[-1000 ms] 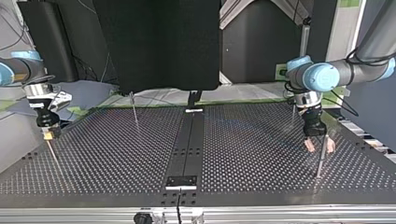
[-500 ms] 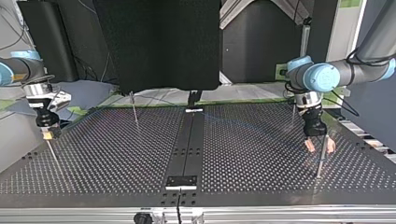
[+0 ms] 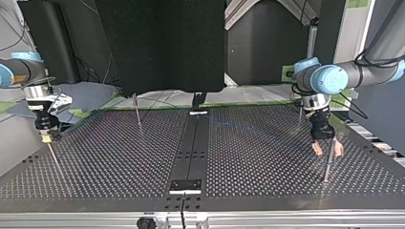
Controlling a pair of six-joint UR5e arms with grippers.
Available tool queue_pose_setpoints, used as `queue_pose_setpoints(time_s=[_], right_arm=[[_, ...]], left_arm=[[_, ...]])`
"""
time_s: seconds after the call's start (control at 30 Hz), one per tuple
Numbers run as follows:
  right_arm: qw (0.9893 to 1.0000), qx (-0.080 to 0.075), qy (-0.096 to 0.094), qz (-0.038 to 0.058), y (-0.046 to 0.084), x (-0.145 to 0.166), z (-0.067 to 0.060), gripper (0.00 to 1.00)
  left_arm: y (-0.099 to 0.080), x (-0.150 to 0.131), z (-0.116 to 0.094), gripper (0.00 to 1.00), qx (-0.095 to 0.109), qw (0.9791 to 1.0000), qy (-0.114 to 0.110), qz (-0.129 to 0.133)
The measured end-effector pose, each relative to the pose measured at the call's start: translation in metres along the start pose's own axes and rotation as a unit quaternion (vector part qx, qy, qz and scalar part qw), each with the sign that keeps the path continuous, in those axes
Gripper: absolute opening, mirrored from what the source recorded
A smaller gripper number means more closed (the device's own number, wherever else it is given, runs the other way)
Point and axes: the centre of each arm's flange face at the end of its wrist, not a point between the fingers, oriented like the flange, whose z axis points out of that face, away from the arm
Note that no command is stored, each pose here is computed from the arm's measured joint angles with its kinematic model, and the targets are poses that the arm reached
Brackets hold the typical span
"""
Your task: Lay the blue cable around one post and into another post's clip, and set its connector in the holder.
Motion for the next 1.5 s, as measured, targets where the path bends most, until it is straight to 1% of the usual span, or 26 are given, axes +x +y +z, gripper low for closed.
queue_pose_setpoints(time_s=[0.03, 0.07, 0.1, 0.13, 0.2, 0.23, 0.27, 0.63, 0.77, 0.93, 1.07, 1.13, 1.27, 1.4, 1.5], right_arm=[[1.0, 0.0, 0.0, 0.0, 0.0, 0.0, 0.0, 0.75], [1.0, 0.0, 0.0, -0.0001, 0.0, 0.0, 0.0, 0.84], [1.0, 0.0, 0.0, -0.0001, 0.0, 0.0, 0.0, 0.89], [1.0, 0.0, -0.001, 0.0004, 0.0, -0.001, 0.0, 0.89], [1.0, 0.0, -0.001, 0.0004, 0.0, -0.001, 0.0, 0.96], [1.0, 0.001, 0.0, 0.0002, -0.001, -0.001, 0.0, 0.96], [1.0, 0.001, 0.0, 0.0003, -0.001, -0.001, 0.0, 0.99], [1.0, 0.004, 0.0, 0.0015, -0.005, 0.0, 0.001, 0.99], [1.0, 0.004, 0.001, 0.0014, -0.005, 0.0, 0.001, 0.99], [1.0, 0.004, 0.0, 0.0007, -0.004, 0.0, 0.001, 0.99], [1.0, 0.004, -0.001, 0.0005, -0.004, 0.0, 0.001, 0.99], [1.0, 0.004, -0.002, 0.0005, -0.004, 0.0, 0.0, 0.99], [1.0, 0.003, -0.003, 0.0002, -0.004, 0.0, 0.0, 0.99], [1.0, 0.003, -0.004, 0.0003, -0.003, -0.001, 0.0, 0.99], [1.0, 0.003, -0.004, 0.0004, -0.003, -0.001, 0.0, 0.99]], left_arm=[[0.0, 0.0, 0.0, 1.0, 0.0, 1.0, 0.0, 0.0], [0.0, 0.0, 0.0, 1.0, 0.0, 1.0, 0.0, 0.0], [0.0, 0.0, 0.0, 1.0, 0.0, 1.0, 0.0, 0.0], [0.0, 0.0, 0.0, 1.0, 0.0, 1.0, 0.0, 0.001], [0.0, 0.0, 0.0, 1.0, -0.001, 1.0, 0.0, 0.001], [0.0, 0.0, 0.0, 1.0, -0.001, 1.0, 0.0, 0.001], [0.0, 0.0, 0.0, 1.0, -0.001, 1.0, 0.0, 0.001], [0.0, 0.001, -0.002, 1.0, -0.005, 1.0, 0.004, -0.002], [-0.001, 0.0, -0.003, 1.0, -0.008, 0.9999, 0.006, -0.012], [-0.014, -0.009, -0.005, 1.0, -0.002, 0.9994, 0.002, -0.035], [-0.024, -0.018, -0.009, 1.0, -0.001, 0.9991, -0.001, -0.043], [-0.028, -0.022, -0.014, 1.0, -0.005, 0.999, 0.0, -0.043], [-0.031, -0.029, -0.028, 1.0, -0.014, 0.9989, 0.007, -0.043], [-0.036, -0.033, -0.044, 1.0, -0.005, 0.9988, 0.011, -0.048], [-0.038, -0.035, -0.054, 1.0, -0.008, 0.9991, 0.014, -0.04]])
